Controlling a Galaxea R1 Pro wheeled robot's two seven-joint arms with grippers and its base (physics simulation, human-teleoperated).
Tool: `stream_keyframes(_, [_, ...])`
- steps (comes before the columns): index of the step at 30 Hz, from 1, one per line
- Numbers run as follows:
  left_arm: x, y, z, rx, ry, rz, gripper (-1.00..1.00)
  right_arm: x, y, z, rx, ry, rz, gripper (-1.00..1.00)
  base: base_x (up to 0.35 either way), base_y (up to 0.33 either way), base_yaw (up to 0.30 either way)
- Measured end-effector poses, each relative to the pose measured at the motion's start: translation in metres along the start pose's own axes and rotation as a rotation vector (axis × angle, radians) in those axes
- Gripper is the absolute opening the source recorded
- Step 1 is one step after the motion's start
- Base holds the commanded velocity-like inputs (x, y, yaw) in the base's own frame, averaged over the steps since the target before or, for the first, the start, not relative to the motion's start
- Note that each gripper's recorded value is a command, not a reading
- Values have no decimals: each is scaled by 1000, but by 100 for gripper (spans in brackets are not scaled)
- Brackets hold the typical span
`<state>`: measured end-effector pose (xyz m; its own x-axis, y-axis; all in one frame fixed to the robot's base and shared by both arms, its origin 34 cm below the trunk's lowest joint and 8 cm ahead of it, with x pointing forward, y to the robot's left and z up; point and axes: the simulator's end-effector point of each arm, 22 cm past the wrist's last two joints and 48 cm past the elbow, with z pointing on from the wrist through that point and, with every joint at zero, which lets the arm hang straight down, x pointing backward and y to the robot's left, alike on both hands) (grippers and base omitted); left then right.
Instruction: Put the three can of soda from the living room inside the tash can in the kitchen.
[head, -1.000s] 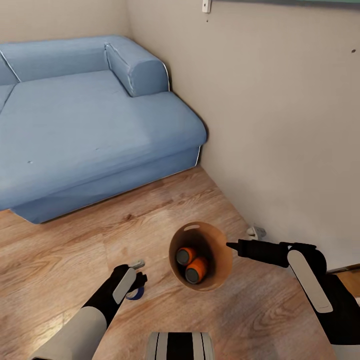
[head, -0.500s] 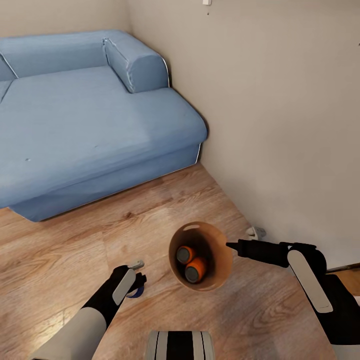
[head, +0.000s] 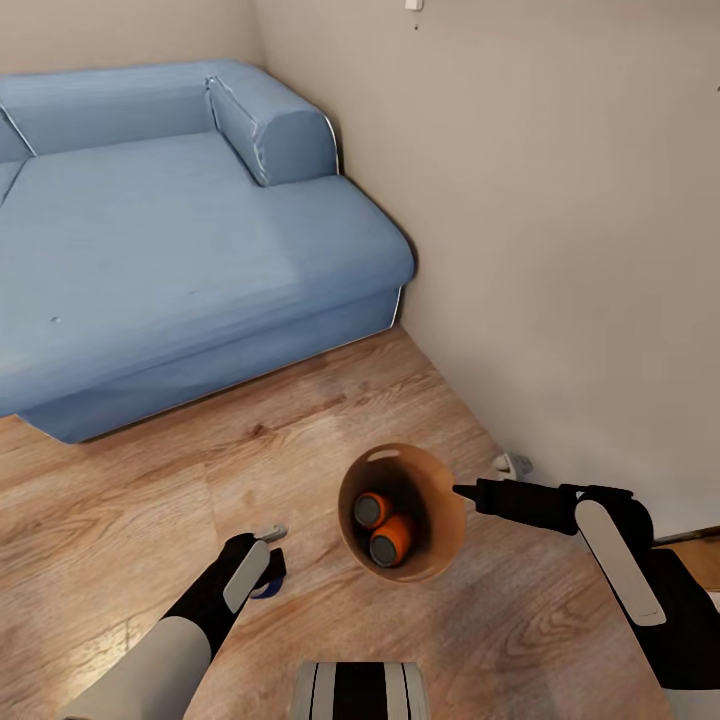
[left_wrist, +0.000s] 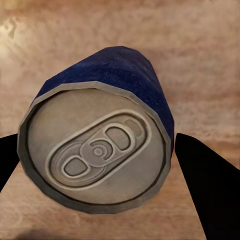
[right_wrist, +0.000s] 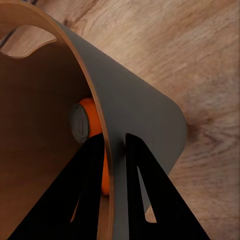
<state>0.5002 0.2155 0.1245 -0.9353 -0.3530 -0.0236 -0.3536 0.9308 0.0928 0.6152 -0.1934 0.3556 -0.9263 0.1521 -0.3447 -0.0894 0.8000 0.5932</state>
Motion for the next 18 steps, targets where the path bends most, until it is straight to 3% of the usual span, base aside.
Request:
stream_keyframes(8, [-4, 0, -6, 1, -17, -2, -100, -3, 4, -4, -2, -8, -8, -100, 0, 0, 0])
stream_keyframes(11, [-8, 0, -14, 17, -51, -11, -100, -6, 8, -8, -6, -15, -10, -100, 0, 0, 0])
stream_keyframes(16, [-24, 4, -44, 65, -154, -27, -100, -12, 12, -14, -4, -28, -19, -100, 0, 0, 0])
stream_keyframes(18, [-34, 1, -72, 110, -208, -23, -100, -14, 13, -16, 0, -33, -22, -100, 0, 0, 0])
